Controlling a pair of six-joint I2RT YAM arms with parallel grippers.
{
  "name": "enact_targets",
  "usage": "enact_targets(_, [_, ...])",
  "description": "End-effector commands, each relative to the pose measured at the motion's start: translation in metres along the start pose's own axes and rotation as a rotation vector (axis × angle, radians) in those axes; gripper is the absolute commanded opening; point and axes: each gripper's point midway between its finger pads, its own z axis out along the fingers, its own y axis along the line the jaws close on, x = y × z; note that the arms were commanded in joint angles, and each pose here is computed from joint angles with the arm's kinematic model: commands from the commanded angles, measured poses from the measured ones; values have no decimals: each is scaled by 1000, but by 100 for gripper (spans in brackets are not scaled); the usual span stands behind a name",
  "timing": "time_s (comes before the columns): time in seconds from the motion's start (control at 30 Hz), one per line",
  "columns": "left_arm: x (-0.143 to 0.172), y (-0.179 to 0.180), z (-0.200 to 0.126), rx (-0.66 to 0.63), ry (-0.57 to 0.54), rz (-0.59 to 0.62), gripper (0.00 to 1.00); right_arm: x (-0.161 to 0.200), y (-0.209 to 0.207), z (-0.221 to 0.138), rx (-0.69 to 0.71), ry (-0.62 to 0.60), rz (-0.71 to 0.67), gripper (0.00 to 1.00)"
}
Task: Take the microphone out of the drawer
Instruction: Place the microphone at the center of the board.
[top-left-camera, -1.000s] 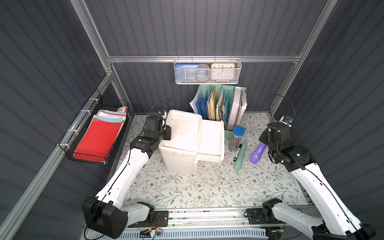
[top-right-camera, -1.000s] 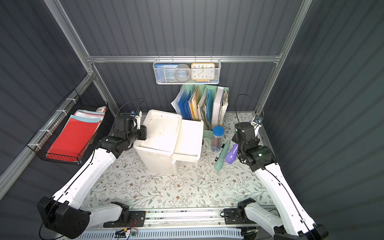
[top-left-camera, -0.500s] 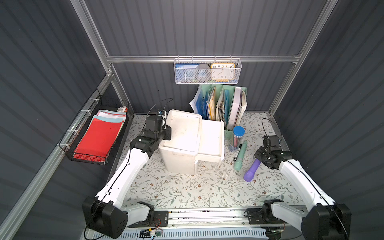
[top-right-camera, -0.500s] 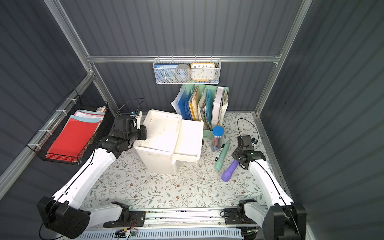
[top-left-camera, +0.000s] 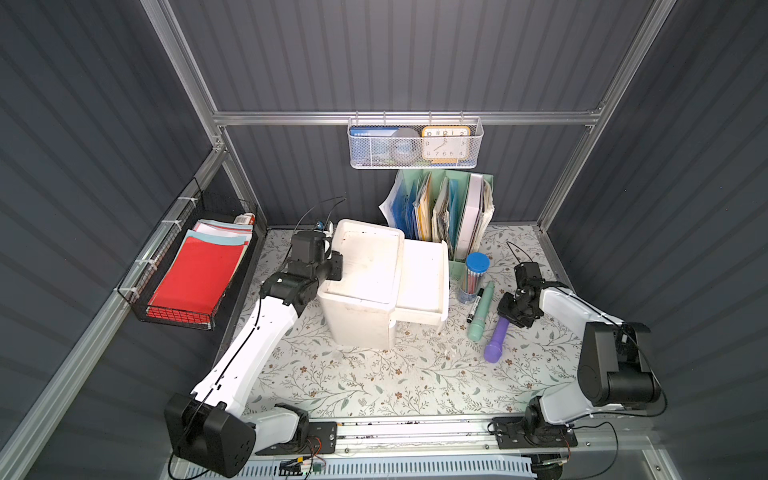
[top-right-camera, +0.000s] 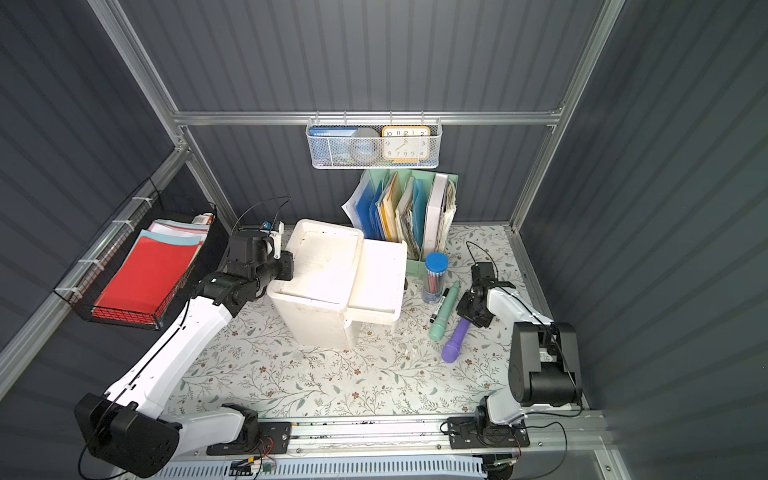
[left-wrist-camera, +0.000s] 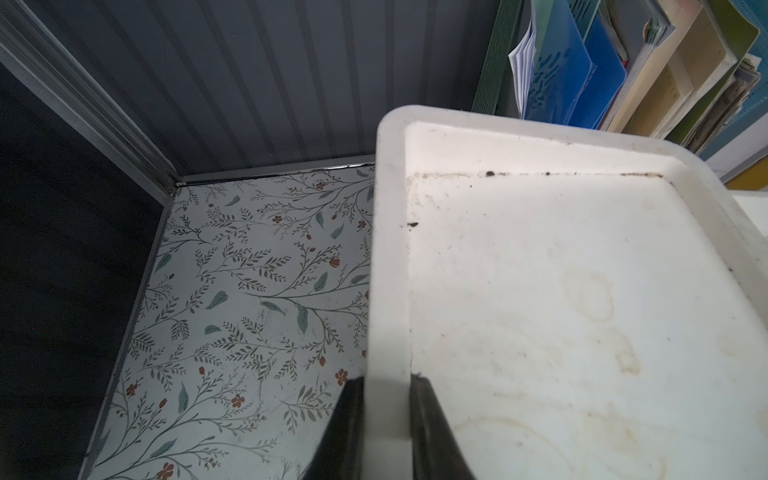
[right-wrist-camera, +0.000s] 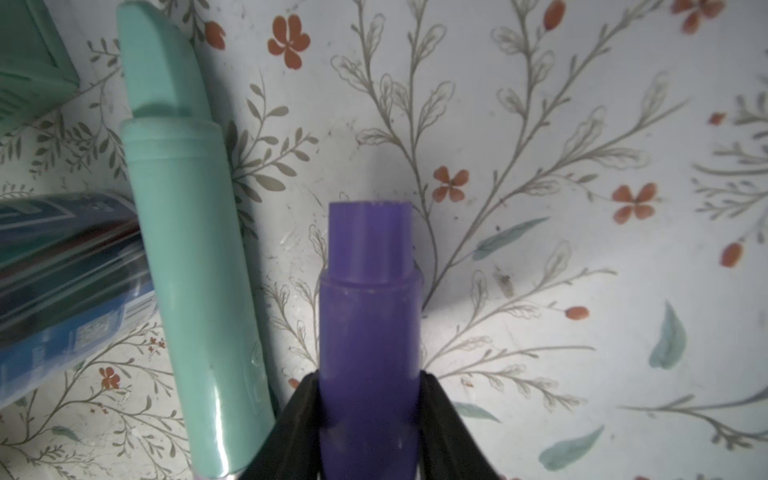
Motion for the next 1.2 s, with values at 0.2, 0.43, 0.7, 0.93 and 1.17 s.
enact_targets(0.2, [56, 0, 29, -8, 181, 19, 0, -20, 6, 13, 5, -43, -33, 7])
enact_targets(0.43, [56, 0, 28, -7, 179, 19, 0, -22, 13, 24, -27, -40, -53, 17])
enact_targets(0.7, [56, 0, 29, -6, 179, 19, 13, -13, 13, 31, -34, 6, -43, 42])
enact_targets(0.93, [58, -1, 31, -2, 192, 23, 32, -13, 12, 22, -39, -12, -11, 57])
enact_targets(1.17, [62, -3, 34, 3, 216, 32, 37, -24, 20, -10, -74, -69, 0, 64])
